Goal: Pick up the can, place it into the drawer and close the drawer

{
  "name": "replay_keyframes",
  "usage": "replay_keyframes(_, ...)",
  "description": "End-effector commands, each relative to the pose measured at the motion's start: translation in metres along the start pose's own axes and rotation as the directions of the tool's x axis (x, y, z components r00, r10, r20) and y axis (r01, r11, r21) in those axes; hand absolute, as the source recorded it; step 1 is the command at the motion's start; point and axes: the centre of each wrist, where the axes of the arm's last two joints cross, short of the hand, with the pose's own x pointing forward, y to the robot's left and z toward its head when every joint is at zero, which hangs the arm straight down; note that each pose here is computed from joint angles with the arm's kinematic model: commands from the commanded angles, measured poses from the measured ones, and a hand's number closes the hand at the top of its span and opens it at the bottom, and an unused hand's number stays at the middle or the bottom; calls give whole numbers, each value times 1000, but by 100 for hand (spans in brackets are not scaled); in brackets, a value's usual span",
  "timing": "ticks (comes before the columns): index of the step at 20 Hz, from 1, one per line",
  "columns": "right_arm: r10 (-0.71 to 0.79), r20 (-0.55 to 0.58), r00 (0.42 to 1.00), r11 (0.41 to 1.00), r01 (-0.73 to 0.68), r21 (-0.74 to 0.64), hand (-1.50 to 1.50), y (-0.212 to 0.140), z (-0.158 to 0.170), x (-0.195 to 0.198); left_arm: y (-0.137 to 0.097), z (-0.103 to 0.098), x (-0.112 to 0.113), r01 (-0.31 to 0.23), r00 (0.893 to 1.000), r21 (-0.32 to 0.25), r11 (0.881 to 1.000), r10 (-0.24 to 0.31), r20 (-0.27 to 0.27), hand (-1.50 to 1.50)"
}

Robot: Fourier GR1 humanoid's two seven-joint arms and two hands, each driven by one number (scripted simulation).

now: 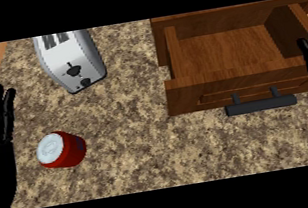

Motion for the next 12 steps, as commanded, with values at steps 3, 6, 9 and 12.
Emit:
replay_keyframes(3,31,-11,999,999,-31,-11,-150,0,-13,7,11,5,10,-64,997,-123,990,68,24,-150)
replay_keyframes(6,47,26,999,999,-47,-6,-150,-13,-6,6,11,9,20,-128,986,-220,967,149,79,-150)
replay_keyframes(9,36,-308,951,995,-62,-75,-150,-15,16,-23,11,38,-15,-50,938,-110,993,9,-347,-150)
replay_keyframes(12,30,-337,941,996,-55,-65,-150,-16,30,-24,25,27,11,-62,923,-120,991,11,-384,-150)
